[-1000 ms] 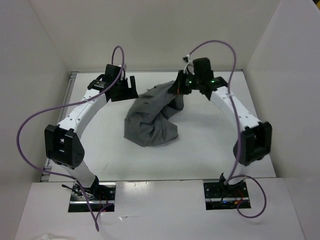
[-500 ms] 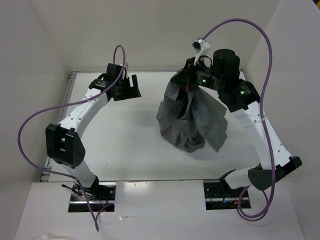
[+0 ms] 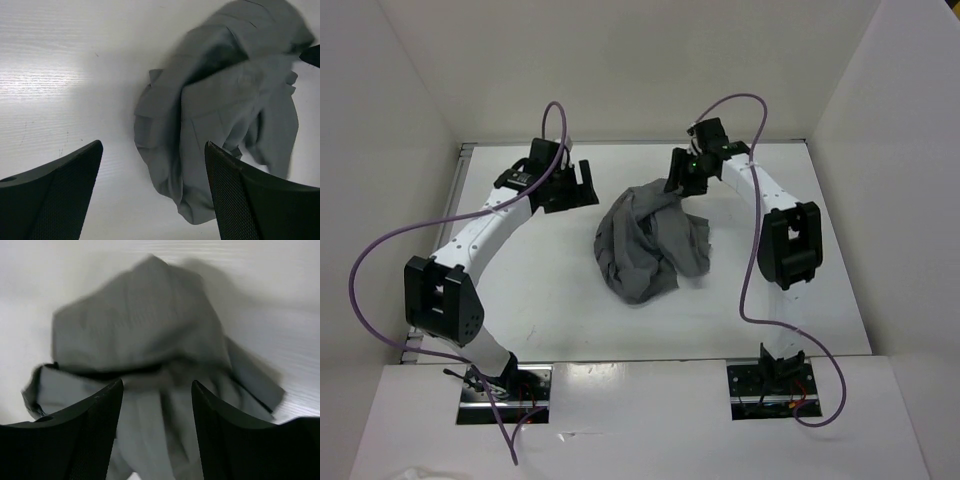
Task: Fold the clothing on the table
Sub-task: Move the skirt to the center of the board, then flatten the skirt out
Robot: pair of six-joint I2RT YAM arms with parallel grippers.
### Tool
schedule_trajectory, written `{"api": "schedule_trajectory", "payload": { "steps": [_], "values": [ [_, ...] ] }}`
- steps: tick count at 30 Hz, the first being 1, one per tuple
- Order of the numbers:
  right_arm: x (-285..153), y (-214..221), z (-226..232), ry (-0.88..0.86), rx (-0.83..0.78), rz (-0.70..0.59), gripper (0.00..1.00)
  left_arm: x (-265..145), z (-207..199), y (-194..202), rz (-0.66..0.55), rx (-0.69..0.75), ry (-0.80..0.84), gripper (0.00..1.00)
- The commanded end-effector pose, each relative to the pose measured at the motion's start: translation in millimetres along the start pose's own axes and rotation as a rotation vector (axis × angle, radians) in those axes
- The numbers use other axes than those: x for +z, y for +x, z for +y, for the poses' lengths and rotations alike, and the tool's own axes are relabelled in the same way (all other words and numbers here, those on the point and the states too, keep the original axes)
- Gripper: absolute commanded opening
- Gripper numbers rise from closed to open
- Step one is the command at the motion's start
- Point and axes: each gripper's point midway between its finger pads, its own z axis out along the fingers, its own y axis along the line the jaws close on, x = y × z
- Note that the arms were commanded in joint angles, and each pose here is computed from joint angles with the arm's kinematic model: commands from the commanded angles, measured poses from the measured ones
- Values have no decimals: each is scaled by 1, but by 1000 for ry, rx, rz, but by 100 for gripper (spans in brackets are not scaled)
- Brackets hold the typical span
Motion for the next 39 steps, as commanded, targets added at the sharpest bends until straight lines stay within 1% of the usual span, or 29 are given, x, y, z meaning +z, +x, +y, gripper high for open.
{"api": "schedule_trajectory", "payload": {
  "steps": [1,2,3,4,5,7,8,9,10,11,12,13,14,15,16,17,18,20,22,24,25,27,28,31,32,34,35,38,39],
  "values": [
    [-33,-31,-5,42,43,-113,63,-12,-13,-11,-47,-10,68,89],
    [-41,-35,-2,45,39,-135,66,-12,-18,-14,-57,1,96,89],
    [-49,-36,0,41,22,-146,74,-11,-23,-10,-46,28,120,89],
    [-65,-39,9,37,8,-173,76,-11,-23,-10,-46,29,120,89],
    [-69,-35,9,41,-2,-166,77,0,-25,-1,-15,36,116,89],
    [-78,-25,28,9,-40,-157,77,6,-25,-5,-9,35,103,88],
    [-72,-11,44,-21,-81,-126,77,14,-23,-1,14,32,91,87],
    [-73,-7,55,-40,-116,-129,77,16,-23,-2,14,32,91,87],
    [-69,4,64,-58,-147,-104,77,16,-23,-2,14,32,91,87],
    [-57,17,83,-85,-201,-78,77,18,-24,-4,16,32,90,87],
    [-48,26,87,-83,-248,-57,77,18,-24,-4,16,32,90,87],
    [-37,30,103,-105,-306,-44,77,16,-22,-10,2,26,89,87],
    [-19,34,103,-95,-322,-24,77,20,-21,-8,10,25,85,87],
    [-12,35,108,-99,-328,-18,77,20,-15,-11,6,25,77,87],
    [-10,26,120,-117,-340,-40,77,20,-11,-13,1,17,70,87],
    [-5,25,120,-114,-340,-35,77,19,-9,-11,11,16,65,87],
    [7,23,124,-109,-346,-27,77,17,-1,-15,-5,9,32,87],
    [19,20,125,-108,-356,-26,75,9,5,-21,-28,2,9,87],
    [38,27,119,-76,-356,10,73,2,8,-24,-44,-4,9,87],
    [49,34,114,-41,-361,26,73,0,15,-21,-41,-13,-2,87],
    [54,34,109,-19,-360,26,73,-6,18,-26,-59,-20,-3,87],
    [53,29,108,24,-369,-3,72,-5,25,-19,-46,-29,-16,87],
    [44,23,117,18,-379,-38,72,-8,24,-20,-54,-28,-12,87],
    [40,17,115,45,-379,-60,72,-8,31,-16,-46,-37,-25,87],
    [39,19,113,50,-378,-50,72,-8,33,-17,-45,-43,-22,87],
    [39,19,113,50,-378,-49,68,-9,33,-17,-45,-43,-22,87],
    [39,21,115,33,-379,-42,64,-9,33,-17,-45,-43,-22,87],
    [57,42,115,-12,-375,41,58,-9,33,-17,-45,-43,-22,87],
    [58,45,116,-24,-373,57,53,-7,35,-13,-37,-44,-25,87]
  ]
}}
